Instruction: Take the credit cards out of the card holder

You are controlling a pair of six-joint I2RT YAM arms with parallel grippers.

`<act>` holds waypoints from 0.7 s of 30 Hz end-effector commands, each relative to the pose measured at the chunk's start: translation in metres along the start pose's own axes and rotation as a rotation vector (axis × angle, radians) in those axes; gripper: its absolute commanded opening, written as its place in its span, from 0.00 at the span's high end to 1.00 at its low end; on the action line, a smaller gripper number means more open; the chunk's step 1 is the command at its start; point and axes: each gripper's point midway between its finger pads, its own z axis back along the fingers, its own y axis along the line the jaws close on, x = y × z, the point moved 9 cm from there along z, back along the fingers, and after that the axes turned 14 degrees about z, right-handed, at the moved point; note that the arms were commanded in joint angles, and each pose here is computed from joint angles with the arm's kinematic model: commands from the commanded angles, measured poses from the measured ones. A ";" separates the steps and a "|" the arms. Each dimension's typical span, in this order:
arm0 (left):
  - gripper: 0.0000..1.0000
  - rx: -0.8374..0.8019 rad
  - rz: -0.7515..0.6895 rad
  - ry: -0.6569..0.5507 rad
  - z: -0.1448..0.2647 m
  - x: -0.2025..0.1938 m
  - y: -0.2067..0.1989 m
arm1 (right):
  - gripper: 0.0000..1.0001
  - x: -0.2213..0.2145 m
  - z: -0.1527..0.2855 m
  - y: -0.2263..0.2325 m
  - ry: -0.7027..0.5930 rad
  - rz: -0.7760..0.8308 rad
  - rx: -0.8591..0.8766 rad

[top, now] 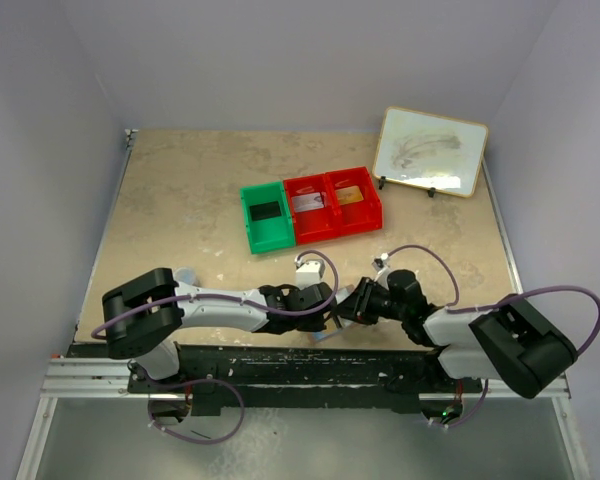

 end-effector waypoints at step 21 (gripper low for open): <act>0.88 0.053 -0.042 -0.029 0.000 0.004 0.003 | 0.83 0.004 0.003 -0.012 0.006 0.030 -0.084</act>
